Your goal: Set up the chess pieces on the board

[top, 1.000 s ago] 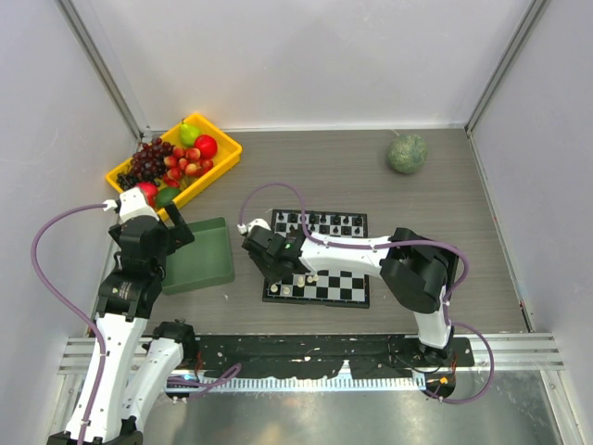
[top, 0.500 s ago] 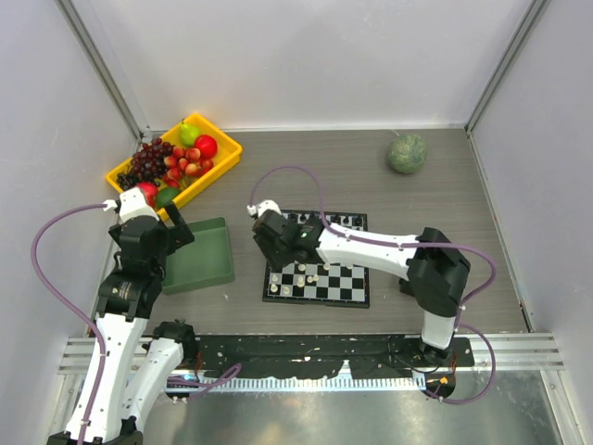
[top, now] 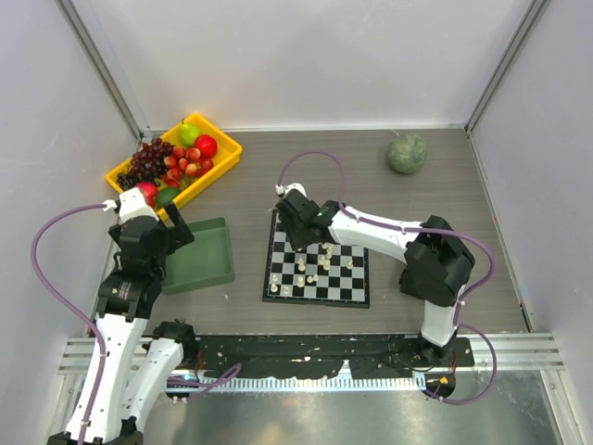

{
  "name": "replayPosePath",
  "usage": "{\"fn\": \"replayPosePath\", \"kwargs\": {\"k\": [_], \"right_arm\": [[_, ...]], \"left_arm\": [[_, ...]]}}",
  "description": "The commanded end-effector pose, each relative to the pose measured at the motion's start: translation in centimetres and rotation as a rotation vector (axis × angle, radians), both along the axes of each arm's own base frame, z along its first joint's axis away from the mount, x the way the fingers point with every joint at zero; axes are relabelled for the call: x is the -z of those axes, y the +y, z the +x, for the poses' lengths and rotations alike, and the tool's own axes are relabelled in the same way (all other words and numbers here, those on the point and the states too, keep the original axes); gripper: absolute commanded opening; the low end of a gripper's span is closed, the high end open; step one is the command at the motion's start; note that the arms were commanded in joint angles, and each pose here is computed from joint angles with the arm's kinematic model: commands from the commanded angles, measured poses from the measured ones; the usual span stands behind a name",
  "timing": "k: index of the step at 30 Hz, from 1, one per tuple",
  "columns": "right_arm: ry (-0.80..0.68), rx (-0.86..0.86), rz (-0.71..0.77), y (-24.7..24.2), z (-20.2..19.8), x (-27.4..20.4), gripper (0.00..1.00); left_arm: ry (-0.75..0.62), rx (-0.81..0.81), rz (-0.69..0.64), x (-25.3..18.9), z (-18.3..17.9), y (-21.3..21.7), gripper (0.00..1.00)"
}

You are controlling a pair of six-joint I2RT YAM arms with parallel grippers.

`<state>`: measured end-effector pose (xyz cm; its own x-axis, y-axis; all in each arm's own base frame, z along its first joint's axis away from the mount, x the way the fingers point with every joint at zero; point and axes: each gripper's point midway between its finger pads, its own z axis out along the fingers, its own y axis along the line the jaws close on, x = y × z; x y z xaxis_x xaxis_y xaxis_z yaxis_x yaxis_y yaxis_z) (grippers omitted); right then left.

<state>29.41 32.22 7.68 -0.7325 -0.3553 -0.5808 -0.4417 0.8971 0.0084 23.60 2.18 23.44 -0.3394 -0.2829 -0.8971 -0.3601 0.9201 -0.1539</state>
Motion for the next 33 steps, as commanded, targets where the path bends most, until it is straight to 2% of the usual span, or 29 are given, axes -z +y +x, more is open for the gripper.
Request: {"fn": "replayPosePath", "kwargs": {"k": [1, 16, 30, 33], "right_arm": [[-0.006, 0.008, 0.019, 0.5, 0.9, 0.2, 0.43], [0.006, -0.021, 0.004, 1.3, 1.4, 1.7, 0.29], [-0.004, -0.019, -0.002, 0.8, 1.2, 1.1, 0.26], [-0.009, -0.017, 0.0, 0.6, 1.1, 0.7, 0.31]], "left_arm": [[-0.047, -0.017, 0.01, -1.4, 0.2, 0.4, 0.99], [-0.044, -0.021, 0.012, -1.3, 0.1, 0.5, 0.99], [-0.044, -0.022, 0.013, -1.3, 0.0, 0.5, 0.99], [-0.044, -0.022, 0.013, -1.3, 0.0, 0.6, 0.99]]}}
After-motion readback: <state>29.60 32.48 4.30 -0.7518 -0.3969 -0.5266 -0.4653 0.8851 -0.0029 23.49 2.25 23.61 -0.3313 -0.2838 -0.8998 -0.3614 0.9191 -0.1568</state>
